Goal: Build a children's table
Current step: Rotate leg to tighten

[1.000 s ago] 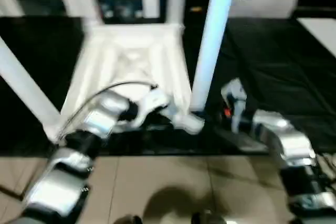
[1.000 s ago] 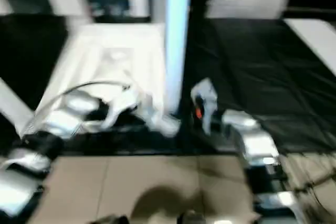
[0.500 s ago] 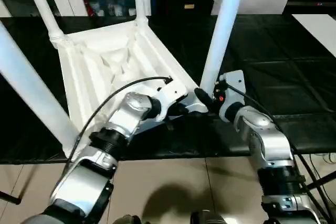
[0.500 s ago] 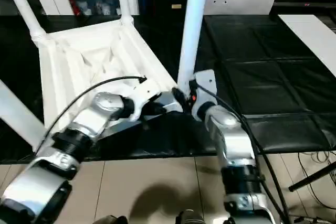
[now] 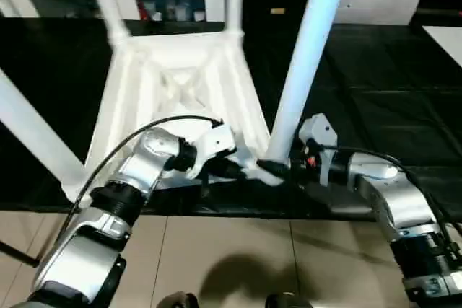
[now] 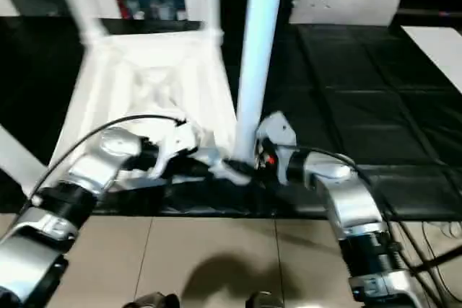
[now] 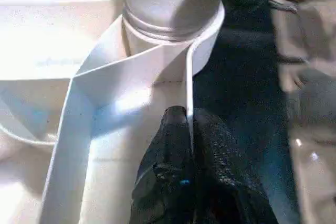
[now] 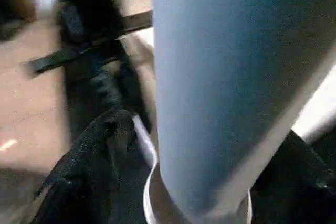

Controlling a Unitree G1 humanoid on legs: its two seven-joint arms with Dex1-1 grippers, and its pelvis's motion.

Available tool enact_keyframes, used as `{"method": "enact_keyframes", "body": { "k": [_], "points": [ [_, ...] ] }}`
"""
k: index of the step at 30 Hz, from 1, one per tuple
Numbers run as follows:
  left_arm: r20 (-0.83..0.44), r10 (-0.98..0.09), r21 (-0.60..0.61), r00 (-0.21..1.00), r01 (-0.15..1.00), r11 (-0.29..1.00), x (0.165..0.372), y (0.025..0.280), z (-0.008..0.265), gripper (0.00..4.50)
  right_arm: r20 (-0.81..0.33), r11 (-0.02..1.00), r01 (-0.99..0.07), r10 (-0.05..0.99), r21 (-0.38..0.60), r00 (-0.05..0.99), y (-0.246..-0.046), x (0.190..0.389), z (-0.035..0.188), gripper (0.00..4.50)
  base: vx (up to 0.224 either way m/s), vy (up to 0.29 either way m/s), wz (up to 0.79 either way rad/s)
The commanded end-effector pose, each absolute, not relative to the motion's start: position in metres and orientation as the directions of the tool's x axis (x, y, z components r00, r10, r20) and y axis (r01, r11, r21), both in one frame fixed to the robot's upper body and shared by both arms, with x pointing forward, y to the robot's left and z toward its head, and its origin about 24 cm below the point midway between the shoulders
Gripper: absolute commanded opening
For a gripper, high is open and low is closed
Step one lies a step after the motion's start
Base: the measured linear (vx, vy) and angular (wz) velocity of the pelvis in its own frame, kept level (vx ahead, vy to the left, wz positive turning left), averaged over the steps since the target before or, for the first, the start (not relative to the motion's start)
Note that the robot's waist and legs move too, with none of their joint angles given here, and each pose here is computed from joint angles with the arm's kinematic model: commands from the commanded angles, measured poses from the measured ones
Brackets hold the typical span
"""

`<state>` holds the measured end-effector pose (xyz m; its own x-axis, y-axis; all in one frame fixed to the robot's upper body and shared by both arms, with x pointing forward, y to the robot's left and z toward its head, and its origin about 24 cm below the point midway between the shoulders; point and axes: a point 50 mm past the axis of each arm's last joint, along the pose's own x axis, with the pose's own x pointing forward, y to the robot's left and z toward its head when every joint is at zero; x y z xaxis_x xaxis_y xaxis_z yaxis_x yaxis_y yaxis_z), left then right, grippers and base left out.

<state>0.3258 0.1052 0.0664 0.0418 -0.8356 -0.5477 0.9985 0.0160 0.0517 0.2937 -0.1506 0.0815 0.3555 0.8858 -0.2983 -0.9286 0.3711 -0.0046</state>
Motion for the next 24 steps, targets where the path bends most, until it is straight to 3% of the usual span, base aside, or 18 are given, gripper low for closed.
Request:
{"method": "enact_keyframes", "body": {
  "k": [1,5,7,17,18,24],
  "points": [
    [-0.534,-0.842,0.060,-0.076,0.990,-0.128,0.319,0.096,0.074,0.00,-0.289,0.268,-0.963,0.923,0.013,0.253,-0.150,0.292,0.086,3.50,0.000,0.000,0.00],
    [-0.558,-0.820,0.059,-0.127,0.980,-0.192,0.317,0.100,0.074,0.00,-0.299,0.185,-0.981,0.941,0.051,0.162,-0.154,0.290,0.087,3.35,0.000,0.000,0.00],
    [-0.559,-0.811,0.048,-0.173,0.970,-0.240,0.315,0.102,0.076,0.00,-0.320,0.096,-0.991,0.945,0.094,0.061,-0.156,0.286,0.085,3.06,0.000,0.000,0.00],
    [-0.572,-0.800,0.051,-0.181,0.966,-0.255,0.317,0.107,0.078,0.00,-0.314,0.017,-0.991,0.949,0.136,-0.027,-0.158,0.287,0.085,2.49,0.000,0.000,0.00],
    [-0.572,-0.800,0.051,-0.180,0.966,-0.254,0.318,0.107,0.078,0.00,-0.311,0.011,-0.990,0.950,0.138,-0.032,-0.157,0.286,0.085,2.25,0.000,0.000,0.00],
    [-0.568,-0.809,0.053,-0.151,0.974,-0.219,0.321,0.107,0.079,0.00,-0.279,-0.002,-0.988,0.959,0.154,-0.045,-0.153,0.284,0.085,2.06,0.000,0.000,0.00]
  ]
}}
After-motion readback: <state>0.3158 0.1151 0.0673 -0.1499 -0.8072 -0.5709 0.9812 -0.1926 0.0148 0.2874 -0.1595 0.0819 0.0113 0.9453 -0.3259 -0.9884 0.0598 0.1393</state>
